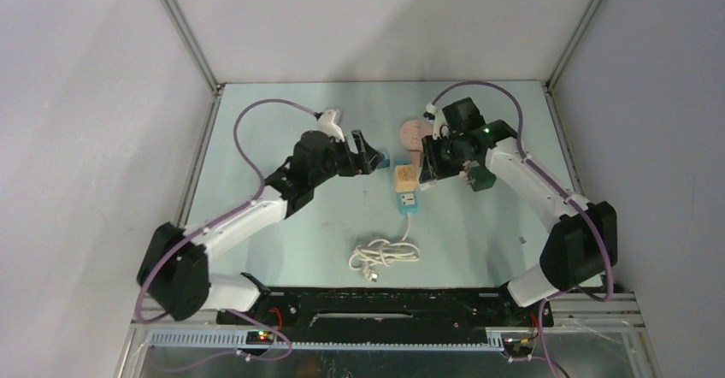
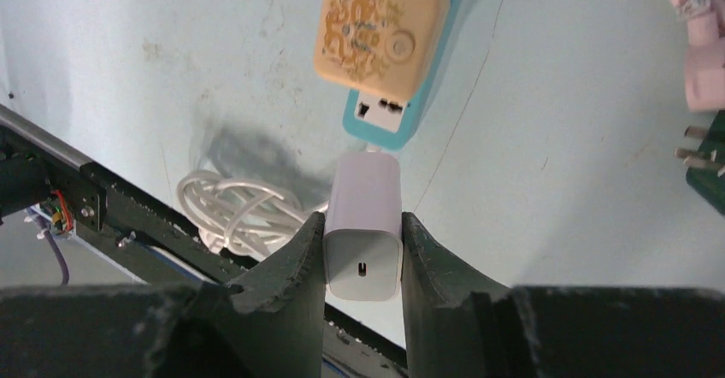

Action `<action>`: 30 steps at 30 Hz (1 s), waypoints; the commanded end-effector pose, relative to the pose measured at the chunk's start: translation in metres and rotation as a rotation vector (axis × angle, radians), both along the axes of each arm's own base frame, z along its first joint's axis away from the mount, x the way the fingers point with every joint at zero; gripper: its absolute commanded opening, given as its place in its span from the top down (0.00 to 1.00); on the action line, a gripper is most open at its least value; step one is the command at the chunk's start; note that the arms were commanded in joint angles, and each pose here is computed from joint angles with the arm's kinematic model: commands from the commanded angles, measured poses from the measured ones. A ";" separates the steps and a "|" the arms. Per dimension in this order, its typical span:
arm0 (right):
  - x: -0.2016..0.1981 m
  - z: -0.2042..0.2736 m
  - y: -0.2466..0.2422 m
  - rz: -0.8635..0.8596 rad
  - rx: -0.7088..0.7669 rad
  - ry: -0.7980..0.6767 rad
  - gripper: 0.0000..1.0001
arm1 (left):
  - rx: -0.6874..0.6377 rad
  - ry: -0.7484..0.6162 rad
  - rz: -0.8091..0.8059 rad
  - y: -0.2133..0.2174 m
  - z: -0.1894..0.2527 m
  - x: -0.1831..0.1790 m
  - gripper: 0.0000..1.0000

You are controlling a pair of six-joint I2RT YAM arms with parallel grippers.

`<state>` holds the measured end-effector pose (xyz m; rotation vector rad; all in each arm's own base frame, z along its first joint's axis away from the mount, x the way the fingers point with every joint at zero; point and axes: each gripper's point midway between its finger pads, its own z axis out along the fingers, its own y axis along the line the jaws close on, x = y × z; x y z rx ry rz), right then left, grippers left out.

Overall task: Insert the plug
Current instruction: Insert the plug into the socket.

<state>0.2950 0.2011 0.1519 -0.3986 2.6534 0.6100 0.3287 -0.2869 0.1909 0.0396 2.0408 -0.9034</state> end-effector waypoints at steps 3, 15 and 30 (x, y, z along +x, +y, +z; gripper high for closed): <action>-0.034 0.001 -0.007 0.014 0.019 0.038 1.00 | 0.204 -0.067 0.023 0.050 -0.021 -0.028 0.13; -0.020 -0.032 0.014 -0.001 0.034 0.106 1.00 | 0.294 -0.050 0.079 0.091 -0.052 -0.058 0.08; 0.004 -0.054 0.043 0.000 -0.045 0.111 1.00 | 0.310 -0.027 0.112 0.106 -0.067 -0.069 0.08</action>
